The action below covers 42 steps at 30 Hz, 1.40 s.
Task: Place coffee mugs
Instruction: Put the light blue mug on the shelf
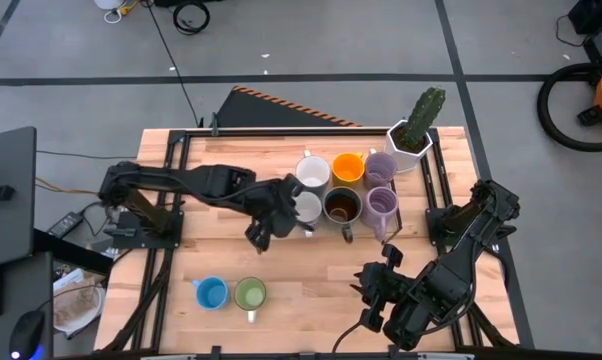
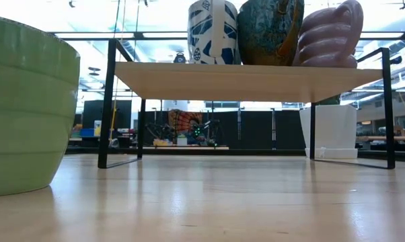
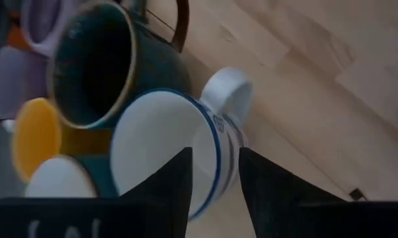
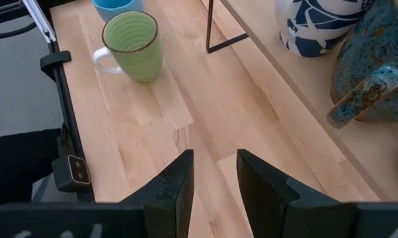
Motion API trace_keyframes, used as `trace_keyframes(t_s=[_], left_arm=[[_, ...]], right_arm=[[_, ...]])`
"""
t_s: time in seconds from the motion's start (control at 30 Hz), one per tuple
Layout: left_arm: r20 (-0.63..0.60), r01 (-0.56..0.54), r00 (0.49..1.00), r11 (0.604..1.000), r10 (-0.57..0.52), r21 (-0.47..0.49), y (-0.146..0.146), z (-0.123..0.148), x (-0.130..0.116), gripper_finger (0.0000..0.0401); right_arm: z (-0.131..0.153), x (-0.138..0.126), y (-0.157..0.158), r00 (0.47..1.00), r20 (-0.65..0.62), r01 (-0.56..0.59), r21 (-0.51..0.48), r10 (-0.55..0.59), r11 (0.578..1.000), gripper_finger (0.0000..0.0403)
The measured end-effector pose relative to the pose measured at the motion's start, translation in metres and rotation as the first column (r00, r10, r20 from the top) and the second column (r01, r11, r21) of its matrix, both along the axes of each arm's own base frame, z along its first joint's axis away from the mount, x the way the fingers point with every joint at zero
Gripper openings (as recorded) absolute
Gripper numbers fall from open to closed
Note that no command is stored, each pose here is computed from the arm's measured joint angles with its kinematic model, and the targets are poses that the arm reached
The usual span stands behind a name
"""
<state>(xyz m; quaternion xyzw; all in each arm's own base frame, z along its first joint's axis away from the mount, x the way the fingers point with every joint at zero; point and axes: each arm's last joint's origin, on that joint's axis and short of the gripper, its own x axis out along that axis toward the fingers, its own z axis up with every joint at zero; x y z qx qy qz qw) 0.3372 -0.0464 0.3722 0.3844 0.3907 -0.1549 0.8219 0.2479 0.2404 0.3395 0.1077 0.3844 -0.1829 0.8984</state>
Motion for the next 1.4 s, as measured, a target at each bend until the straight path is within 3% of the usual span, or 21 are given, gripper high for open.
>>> trace_keyframes(t_s=[0.1, 0.27, 0.4, 0.53, 0.87, 1.07, 1.2, 1.4], left_arm=[[0.033, -0.030, 0.999, 0.999, 0.030, -0.027, -0.010, 0.012, -0.015, 0.0130], [0.004, -0.091, 0.996, 0.978, 0.093, -0.187, -0.035, 0.024, -0.042, 0.0130], [-0.133, -0.166, 0.983, 0.913, 0.124, -0.374, -0.056, 0.022, -0.056, 0.0130], [-0.291, -0.256, 0.948, 0.843, 0.125, -0.473, -0.082, 0.012, -0.063, 0.0130], [-0.464, -0.365, 0.874, 0.826, 0.145, -0.429, -0.158, -0.024, -0.076, 0.0130], [-0.523, -0.538, 0.782, 0.791, 0.340, -0.290, -0.186, -0.048, -0.091, 0.0130], [-0.495, -0.688, 0.688, 0.694, 0.530, -0.214, -0.198, -0.058, -0.107, 0.0130], [-0.472, -0.866, 0.493, 0.464, 0.731, -0.186, -0.204, -0.084, -0.126, 0.0130]], right_arm=[[0.000, 0.000, 0.000, 1.000, 0.000, -0.001, -0.001, 0.001, 1.000, 0.0120], [0.000, 0.000, 0.000, 1.000, -0.001, -0.020, -0.014, 0.020, 1.000, 0.0120], [0.000, 0.001, 0.001, 0.999, -0.001, -0.037, -0.024, 0.037, 0.999, 0.0120], [0.001, 0.001, 0.001, 0.999, 0.011, -0.044, -0.048, 0.044, 0.998, 0.0120], [0.001, 0.002, 0.001, 0.998, 0.012, -0.060, -0.063, 0.061, 0.996, 0.0121], [0.001, 0.002, 0.001, 0.998, 0.010, -0.068, -0.069, 0.069, 0.995, 0.0121], [0.002, 0.002, 0.002, 0.996, 0.007, -0.083, -0.080, 0.084, 0.993, 0.0121], [0.002, 0.003, 0.001, 0.996, 0.019, -0.081, -0.096, 0.083, 0.992, 0.0120]])
